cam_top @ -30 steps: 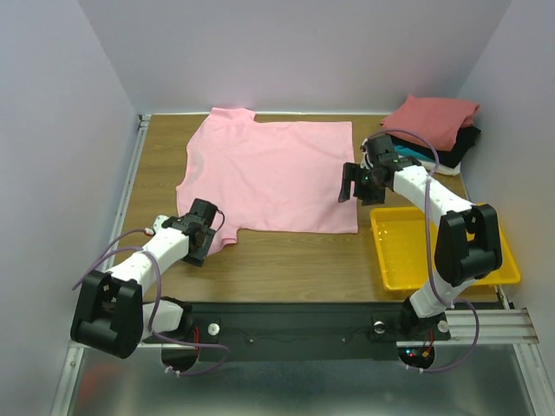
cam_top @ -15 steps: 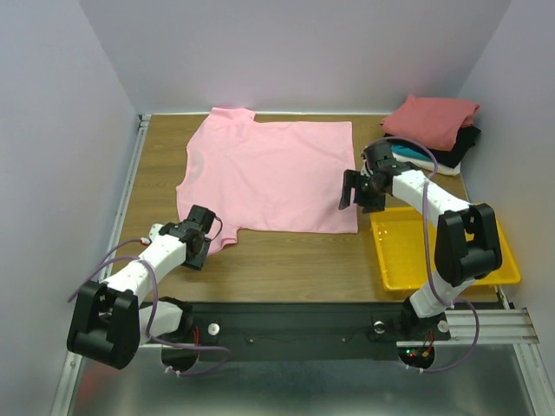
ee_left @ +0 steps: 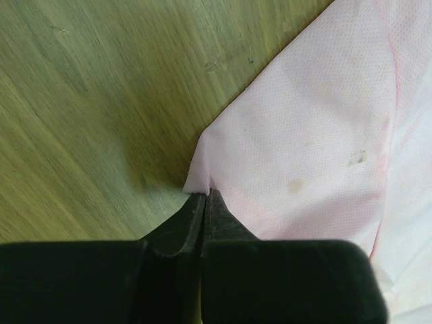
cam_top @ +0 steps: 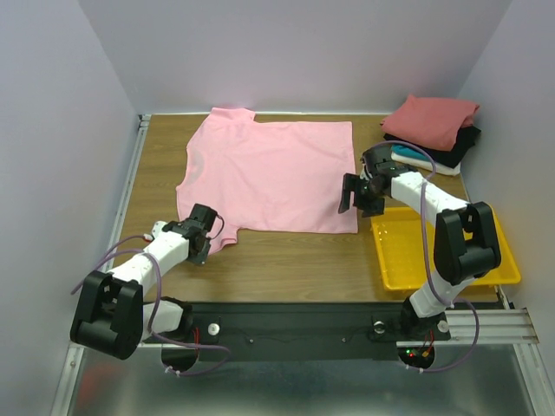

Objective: Fold and stack the t-shirts
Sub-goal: Fold the tshirt

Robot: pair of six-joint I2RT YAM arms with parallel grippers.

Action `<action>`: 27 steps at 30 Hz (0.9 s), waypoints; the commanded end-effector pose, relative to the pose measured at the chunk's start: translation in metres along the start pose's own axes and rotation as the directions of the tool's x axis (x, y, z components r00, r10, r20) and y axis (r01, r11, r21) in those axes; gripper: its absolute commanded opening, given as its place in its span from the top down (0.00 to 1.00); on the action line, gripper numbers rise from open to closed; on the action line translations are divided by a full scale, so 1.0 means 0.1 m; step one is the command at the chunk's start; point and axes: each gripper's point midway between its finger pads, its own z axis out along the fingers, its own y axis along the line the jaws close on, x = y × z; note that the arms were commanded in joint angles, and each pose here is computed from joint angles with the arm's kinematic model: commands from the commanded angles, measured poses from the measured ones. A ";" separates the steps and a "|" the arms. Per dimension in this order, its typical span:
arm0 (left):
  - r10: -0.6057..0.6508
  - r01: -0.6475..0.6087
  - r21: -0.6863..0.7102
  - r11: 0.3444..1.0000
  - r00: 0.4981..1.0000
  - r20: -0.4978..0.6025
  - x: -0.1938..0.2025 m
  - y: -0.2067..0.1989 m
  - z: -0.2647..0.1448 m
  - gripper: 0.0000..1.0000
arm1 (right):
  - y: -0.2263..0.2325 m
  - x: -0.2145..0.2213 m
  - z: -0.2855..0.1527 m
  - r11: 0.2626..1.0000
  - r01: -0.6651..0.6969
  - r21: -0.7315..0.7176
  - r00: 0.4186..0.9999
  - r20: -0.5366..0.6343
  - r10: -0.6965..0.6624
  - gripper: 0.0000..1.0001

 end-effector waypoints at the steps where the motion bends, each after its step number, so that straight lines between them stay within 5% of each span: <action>1: 0.022 -0.022 -0.008 1.000 0.999 0.041 -0.08 0.03 0.02 1.00 | -0.01 -0.08 0.04 1.000 0.030 0.005 0.999 0.022 -0.030 0.17; 17: -0.045 0.041 0.057 0.998 0.997 0.066 -0.22 -0.06 -0.17 1.00 | -0.21 0.30 0.17 0.993 0.039 0.111 0.998 -0.059 -0.032 0.24; 27: -0.053 0.048 0.066 0.997 0.995 0.081 -0.27 -0.05 -0.20 1.00 | -0.31 0.42 0.27 0.989 0.032 0.144 0.995 -0.102 -0.017 0.44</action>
